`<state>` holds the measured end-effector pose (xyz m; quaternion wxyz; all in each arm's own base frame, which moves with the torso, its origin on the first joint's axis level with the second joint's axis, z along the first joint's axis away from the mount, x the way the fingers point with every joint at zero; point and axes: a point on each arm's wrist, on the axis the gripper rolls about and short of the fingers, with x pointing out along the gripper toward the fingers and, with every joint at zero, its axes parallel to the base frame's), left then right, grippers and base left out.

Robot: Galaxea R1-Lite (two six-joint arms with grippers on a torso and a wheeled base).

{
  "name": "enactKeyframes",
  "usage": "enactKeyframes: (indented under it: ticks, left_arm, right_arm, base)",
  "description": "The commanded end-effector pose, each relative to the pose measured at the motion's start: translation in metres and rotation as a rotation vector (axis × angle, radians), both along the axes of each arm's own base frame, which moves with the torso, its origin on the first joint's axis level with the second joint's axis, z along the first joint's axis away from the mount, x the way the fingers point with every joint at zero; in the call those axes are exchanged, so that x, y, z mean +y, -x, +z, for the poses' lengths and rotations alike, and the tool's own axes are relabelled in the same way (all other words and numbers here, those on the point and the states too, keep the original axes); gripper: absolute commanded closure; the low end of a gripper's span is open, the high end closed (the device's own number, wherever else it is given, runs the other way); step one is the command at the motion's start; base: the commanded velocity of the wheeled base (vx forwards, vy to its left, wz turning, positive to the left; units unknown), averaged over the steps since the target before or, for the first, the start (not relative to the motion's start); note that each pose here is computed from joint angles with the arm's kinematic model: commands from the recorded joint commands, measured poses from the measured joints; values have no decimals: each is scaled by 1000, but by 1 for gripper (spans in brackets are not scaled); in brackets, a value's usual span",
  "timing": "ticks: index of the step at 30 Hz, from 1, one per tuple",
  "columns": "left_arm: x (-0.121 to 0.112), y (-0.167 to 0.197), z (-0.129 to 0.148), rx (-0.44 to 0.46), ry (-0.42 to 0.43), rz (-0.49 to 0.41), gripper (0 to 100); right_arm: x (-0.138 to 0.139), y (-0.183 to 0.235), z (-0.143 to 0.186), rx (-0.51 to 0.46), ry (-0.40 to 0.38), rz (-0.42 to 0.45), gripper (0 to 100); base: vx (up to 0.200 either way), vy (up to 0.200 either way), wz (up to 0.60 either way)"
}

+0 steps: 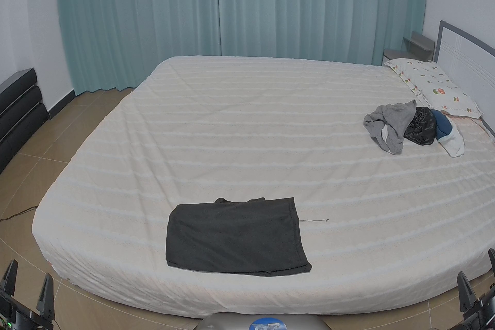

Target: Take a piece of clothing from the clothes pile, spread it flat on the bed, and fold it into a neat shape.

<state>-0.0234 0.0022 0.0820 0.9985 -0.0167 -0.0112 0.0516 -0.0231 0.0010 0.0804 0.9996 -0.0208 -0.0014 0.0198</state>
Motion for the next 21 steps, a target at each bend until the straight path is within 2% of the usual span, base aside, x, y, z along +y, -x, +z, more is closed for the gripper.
enactKeyframes:
  ticks: [1, 6, 13, 21]
  left_arm:
    - [0, -1, -6, 20, -45, -17, 0]
    - [0, -1, -6, 25, -45, -19, 0]
    - [0, -1, -6, 25, -45, -20, 0]
    - [0, -1, -6, 26, -42, -19, 0]
  right_arm:
    - [0, 0, -5, 4, -28, -6, 0]
    - [-1, 0, -5, 2, -3, -27, 0]
    - [-1, -1, -5, 7, -14, -35, 0]
    - [-1, 0, -5, 2, -8, -18, 0]
  base:
    - [0, 0, 0]
    - [0, 0, 0]
    - [0, 0, 0]
    - [0, 0, 0]
